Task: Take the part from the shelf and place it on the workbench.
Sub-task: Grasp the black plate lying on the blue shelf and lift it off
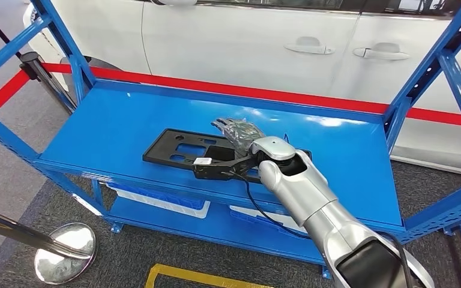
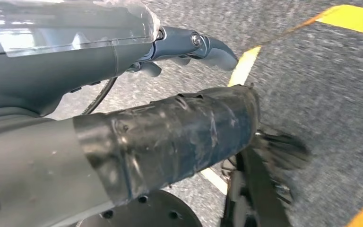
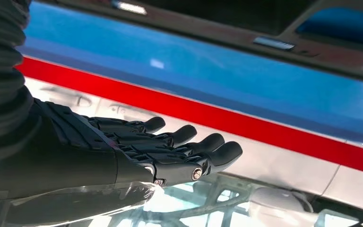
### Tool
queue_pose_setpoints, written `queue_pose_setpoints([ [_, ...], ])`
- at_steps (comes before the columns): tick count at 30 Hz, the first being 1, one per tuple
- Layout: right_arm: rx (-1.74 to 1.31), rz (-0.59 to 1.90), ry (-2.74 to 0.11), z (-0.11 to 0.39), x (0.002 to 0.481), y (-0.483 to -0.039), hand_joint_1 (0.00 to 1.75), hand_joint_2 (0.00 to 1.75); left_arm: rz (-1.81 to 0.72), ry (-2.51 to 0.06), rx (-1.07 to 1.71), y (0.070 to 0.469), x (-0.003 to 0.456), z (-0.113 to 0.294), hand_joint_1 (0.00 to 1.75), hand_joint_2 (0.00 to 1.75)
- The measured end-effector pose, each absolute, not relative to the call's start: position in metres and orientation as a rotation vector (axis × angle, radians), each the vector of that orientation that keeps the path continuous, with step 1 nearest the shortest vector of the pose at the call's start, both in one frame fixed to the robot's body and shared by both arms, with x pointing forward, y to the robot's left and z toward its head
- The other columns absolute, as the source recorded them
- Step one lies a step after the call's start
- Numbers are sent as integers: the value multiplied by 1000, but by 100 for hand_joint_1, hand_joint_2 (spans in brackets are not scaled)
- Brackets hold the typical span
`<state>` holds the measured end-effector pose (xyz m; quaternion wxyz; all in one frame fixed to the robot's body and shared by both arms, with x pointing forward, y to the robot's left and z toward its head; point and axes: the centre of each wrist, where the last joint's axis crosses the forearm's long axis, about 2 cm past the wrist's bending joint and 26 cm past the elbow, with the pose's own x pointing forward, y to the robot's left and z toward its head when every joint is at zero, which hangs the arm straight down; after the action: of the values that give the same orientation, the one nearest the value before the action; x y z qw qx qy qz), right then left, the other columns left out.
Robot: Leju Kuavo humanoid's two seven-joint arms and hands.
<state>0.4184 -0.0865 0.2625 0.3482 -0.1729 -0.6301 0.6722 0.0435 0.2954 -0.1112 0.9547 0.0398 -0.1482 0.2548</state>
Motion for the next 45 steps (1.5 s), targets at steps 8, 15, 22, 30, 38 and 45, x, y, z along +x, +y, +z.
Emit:
queue_pose_setpoints([
  [8,-418,1740,-1639,261,420,-80,0,0,527,-331,83,301,44,-111,0,0],
  [15,-420,1738,-1608,254,422,-85,0,0,521,-344,89,303,44,-111,0,0],
  [22,-416,1738,-1614,253,423,-84,0,0,505,-326,108,307,44,-110,0,0],
  [30,-380,1749,-1589,244,420,-80,0,0,501,-297,134,313,42,-110,0,0],
  [38,-353,1772,-1575,238,418,-74,0,0,484,-306,158,323,43,-108,0,0],
  [45,-356,1777,-1526,225,417,-78,0,0,460,-318,151,325,43,-106,0,0],
])
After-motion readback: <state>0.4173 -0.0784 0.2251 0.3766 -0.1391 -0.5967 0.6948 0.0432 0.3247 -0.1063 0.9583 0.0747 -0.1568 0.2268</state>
